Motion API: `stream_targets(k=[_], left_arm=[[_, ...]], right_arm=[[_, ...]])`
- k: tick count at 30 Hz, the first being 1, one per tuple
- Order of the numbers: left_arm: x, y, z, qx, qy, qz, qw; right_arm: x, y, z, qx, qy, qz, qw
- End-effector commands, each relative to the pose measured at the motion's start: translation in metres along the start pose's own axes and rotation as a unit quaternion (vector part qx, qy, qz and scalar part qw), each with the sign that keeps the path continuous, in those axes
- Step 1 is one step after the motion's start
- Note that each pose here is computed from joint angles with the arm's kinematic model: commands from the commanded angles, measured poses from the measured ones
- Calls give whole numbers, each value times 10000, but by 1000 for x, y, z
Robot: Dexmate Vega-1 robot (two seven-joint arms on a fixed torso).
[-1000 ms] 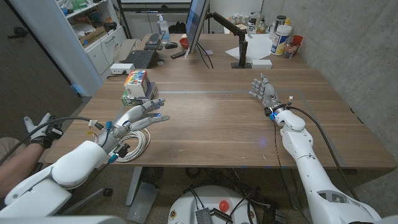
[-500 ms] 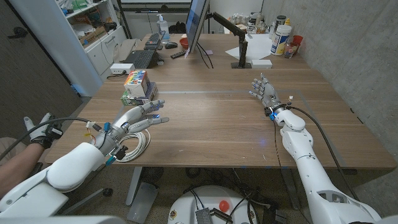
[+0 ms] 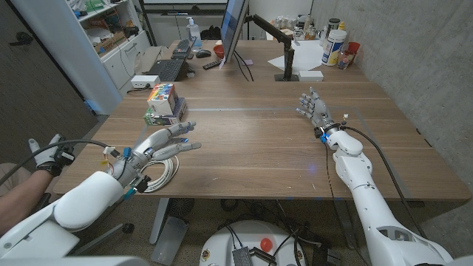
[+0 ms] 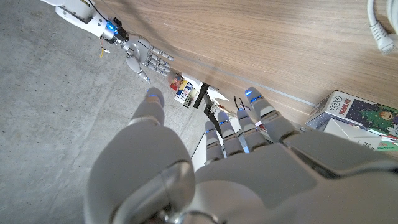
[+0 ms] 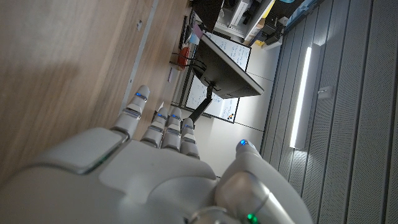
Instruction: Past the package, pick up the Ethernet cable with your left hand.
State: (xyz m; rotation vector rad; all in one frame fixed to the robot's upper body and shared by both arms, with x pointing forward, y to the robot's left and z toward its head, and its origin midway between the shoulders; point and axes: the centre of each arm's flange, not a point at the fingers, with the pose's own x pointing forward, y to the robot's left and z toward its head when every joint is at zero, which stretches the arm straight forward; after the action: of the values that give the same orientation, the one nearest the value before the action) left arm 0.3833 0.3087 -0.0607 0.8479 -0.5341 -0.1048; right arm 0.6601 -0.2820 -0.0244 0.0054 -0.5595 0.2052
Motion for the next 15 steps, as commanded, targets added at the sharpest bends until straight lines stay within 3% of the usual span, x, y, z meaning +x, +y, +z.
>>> stream_targets(k=[1, 9, 15], left_arm=[[-7, -1, 3, 393, -42, 156, 9991], [-9, -2, 5, 606, -13, 177, 9980], [-8, -3, 7, 759, 204, 162, 9968]], right_arm=[[0, 1, 0, -13, 12, 8, 10000], [0, 1, 0, -14, 12, 1, 10000], [0, 1, 0, -18, 18, 7, 10000]])
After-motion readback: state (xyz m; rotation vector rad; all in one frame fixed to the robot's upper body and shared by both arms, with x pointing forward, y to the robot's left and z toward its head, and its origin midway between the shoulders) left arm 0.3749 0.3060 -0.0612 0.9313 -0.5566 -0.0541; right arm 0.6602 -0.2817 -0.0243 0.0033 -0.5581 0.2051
